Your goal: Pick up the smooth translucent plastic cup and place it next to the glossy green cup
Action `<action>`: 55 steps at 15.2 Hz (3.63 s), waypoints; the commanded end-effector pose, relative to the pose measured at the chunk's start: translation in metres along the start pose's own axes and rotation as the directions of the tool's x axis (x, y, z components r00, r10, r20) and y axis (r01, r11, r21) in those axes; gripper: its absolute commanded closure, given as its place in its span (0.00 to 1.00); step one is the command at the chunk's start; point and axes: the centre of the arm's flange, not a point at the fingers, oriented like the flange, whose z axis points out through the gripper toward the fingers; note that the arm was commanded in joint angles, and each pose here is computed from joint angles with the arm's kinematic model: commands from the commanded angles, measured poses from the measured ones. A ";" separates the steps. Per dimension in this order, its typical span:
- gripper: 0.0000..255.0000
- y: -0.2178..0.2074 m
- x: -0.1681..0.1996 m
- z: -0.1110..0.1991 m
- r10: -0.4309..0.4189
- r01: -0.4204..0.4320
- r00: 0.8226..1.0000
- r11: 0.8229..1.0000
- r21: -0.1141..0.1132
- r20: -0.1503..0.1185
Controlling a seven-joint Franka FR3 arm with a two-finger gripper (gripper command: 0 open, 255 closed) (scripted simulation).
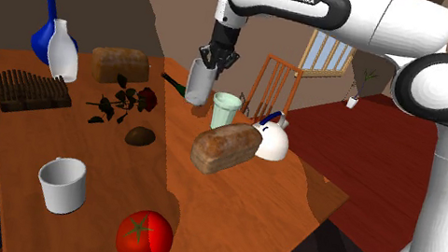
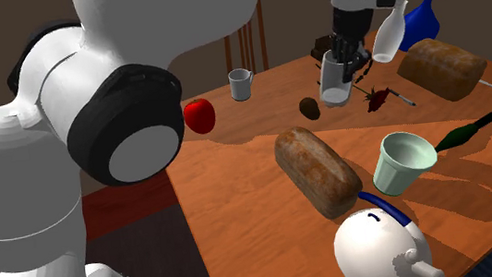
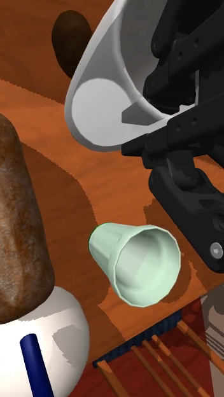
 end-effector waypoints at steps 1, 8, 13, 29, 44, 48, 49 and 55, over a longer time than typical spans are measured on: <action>1.00 0.000 -0.002 0.011 0.000 0.000 1.000 1.000 0.001 -0.001; 1.00 -0.001 -0.006 0.048 0.000 0.000 1.000 1.000 0.001 -0.001; 1.00 -0.002 -0.008 0.074 0.000 0.000 1.000 1.000 0.001 -0.001; 1.00 -0.003 -0.017 0.158 0.000 0.000 1.000 1.000 0.001 -0.001; 0.00 -0.004 -0.019 0.174 0.000 0.000 1.000 1.000 0.001 -0.001; 0.00 -0.004 -0.019 0.148 0.000 0.000 1.000 1.000 0.001 -0.001; 0.00 -0.004 -0.019 0.135 0.000 0.000 1.000 1.000 0.001 -0.001; 0.00 -0.004 -0.019 0.124 0.000 0.000 1.000 1.000 0.001 -0.001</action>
